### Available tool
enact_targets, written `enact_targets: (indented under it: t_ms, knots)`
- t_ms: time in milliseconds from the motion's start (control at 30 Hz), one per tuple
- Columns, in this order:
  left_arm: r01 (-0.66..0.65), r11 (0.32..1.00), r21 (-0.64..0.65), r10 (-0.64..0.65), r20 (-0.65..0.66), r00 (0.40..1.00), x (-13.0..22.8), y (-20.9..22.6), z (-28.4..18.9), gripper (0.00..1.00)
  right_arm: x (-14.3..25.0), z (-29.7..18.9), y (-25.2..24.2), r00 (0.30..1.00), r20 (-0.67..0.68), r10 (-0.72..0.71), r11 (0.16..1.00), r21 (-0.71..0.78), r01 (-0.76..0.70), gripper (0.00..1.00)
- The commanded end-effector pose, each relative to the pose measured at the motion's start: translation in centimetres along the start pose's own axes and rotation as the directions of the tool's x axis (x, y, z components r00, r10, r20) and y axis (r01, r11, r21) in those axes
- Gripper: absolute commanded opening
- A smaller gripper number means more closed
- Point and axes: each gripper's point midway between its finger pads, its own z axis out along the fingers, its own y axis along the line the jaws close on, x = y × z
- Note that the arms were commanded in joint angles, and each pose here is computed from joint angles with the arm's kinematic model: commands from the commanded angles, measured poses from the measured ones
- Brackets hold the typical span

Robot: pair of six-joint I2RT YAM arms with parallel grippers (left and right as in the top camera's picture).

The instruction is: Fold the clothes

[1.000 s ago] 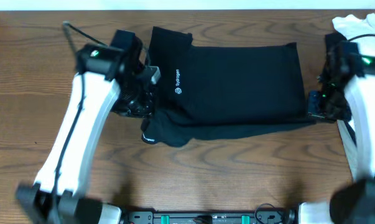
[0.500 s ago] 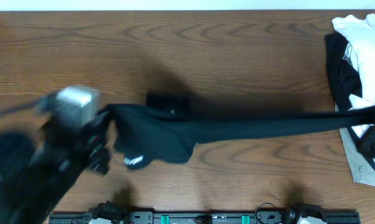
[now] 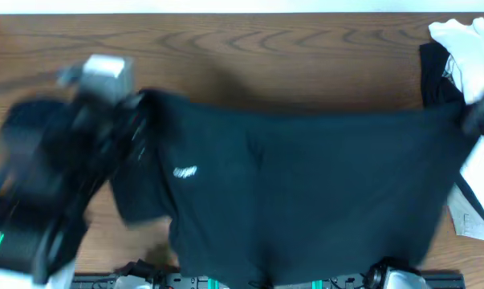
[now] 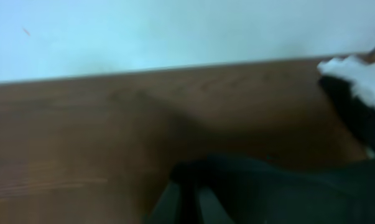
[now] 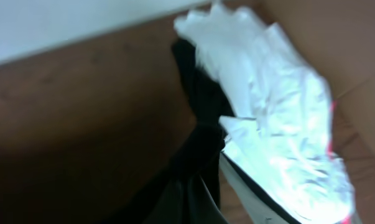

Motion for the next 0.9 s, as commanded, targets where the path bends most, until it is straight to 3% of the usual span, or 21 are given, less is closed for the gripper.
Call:
enact_targets:
  t_ms: [0, 133, 233, 367, 433, 533, 633, 733, 867]
  knots:
    - [0.009, 0.999, -0.042, -0.013, -0.105, 0.994, 0.6, 1.2, 7.0, 0.06, 0.1, 6.6, 1.4, 0.994, -0.113, -0.004, 1.000, -0.019, 0.002, 0.01]
    - [0.021, 0.999, -0.029, -0.024, -0.081, 0.996, -1.7, 2.4, 15.2, 0.06, -1.1, 13.4, 4.2, 0.989, -0.146, 0.001, 0.995, -0.100, -0.016, 0.01]
    - [0.033, 0.999, 0.030, -0.032, -0.036, 0.999, -5.0, 2.2, 16.7, 0.06, -3.6, 13.1, 4.7, 0.993, -0.101, 0.062, 0.991, -0.115, -0.074, 0.01]
    - [-0.064, 0.998, 0.020, 0.061, 0.133, 0.989, -12.0, 1.9, 12.2, 0.06, -10.7, 6.5, 3.1, 0.984, 0.144, 0.101, 0.992, -0.085, -0.089, 0.01]
    - [-0.084, 0.996, -0.044, 0.091, 0.224, 0.970, -15.1, 2.6, 8.5, 0.06, -13.3, 2.4, 1.9, 0.962, 0.253, 0.100, 0.994, -0.064, -0.087, 0.01]
    - [-0.087, 0.993, -0.080, 0.106, 0.273, 0.956, -16.6, 3.3, 4.2, 0.06, -14.6, -2.0, 0.6, 0.940, 0.323, 0.111, 0.994, -0.053, -0.100, 0.01]
    - [-0.071, 0.995, -0.077, 0.083, 0.178, 0.980, -14.2, 3.7, 3.1, 0.06, -12.9, -2.5, 0.2, 0.959, 0.267, 0.098, 0.995, -0.033, -0.093, 0.01]
    - [-0.046, 0.997, -0.069, 0.045, -0.024, 0.999, -9.2, 4.0, 4.5, 0.06, -9.3, -0.4, 0.0, 0.992, 0.106, 0.072, 0.997, 0.002, -0.073, 0.01]
    - [0.016, 1.000, -0.026, -0.024, -0.367, 0.930, -1.0, 4.1, 7.8, 0.06, -3.0, 3.8, -0.9, 0.984, -0.175, 0.033, 0.995, 0.096, -0.016, 0.01]
